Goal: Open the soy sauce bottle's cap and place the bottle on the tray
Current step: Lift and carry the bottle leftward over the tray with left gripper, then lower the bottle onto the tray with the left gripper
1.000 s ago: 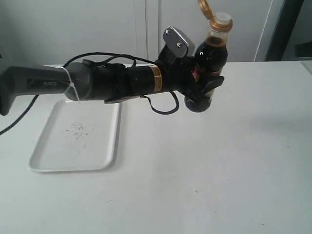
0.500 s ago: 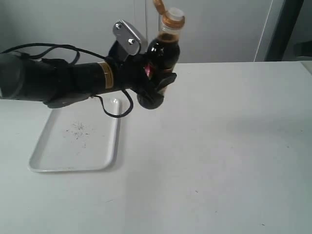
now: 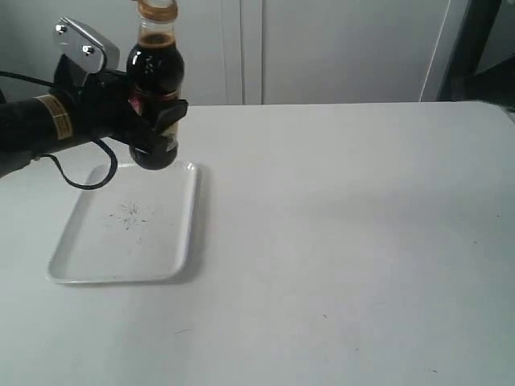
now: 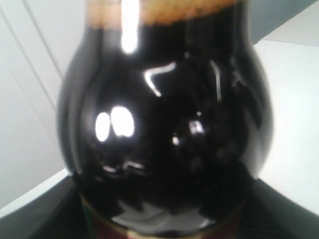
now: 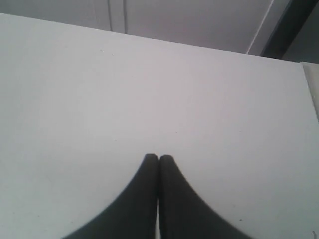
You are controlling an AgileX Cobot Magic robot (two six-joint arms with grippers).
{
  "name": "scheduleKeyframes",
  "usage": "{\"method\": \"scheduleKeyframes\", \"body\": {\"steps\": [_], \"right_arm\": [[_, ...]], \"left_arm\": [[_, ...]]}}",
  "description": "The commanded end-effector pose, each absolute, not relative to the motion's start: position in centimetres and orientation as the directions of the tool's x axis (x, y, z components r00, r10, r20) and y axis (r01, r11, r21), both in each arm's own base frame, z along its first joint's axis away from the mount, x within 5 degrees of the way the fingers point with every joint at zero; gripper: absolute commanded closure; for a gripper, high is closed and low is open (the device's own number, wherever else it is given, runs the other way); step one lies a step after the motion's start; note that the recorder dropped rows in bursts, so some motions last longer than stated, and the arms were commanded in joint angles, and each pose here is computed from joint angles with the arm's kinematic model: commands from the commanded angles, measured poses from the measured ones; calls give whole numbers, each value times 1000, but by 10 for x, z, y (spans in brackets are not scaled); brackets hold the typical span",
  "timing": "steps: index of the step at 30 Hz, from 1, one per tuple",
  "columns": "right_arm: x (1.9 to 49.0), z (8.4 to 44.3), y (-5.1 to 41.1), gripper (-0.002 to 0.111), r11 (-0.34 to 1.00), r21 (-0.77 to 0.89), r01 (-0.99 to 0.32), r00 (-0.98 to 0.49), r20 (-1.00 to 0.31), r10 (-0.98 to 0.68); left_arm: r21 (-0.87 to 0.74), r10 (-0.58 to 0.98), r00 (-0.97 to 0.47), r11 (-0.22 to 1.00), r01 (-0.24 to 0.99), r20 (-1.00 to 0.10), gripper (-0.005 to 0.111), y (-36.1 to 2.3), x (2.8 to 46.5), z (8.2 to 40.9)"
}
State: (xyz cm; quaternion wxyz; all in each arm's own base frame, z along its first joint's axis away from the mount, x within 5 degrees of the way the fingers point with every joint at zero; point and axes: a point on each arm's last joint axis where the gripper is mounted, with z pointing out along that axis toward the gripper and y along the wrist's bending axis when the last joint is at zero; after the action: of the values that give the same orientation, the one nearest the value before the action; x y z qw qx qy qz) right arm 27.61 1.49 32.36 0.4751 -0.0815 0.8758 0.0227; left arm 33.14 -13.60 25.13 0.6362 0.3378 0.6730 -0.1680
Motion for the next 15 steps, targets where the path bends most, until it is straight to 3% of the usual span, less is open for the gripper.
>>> {"method": "scheduleKeyframes", "body": {"steps": [1,15], "right_arm": [[275,325,29,108,973,-57,-223,-513,-842,-167],[266,324,71,108,919,-76,-387,-482,-833,-271]], "left_arm": [[143,86,120,760,634,-989,107,-118,322,272],[49,28,47,850,524,-998,107,-98,313,244]]}}
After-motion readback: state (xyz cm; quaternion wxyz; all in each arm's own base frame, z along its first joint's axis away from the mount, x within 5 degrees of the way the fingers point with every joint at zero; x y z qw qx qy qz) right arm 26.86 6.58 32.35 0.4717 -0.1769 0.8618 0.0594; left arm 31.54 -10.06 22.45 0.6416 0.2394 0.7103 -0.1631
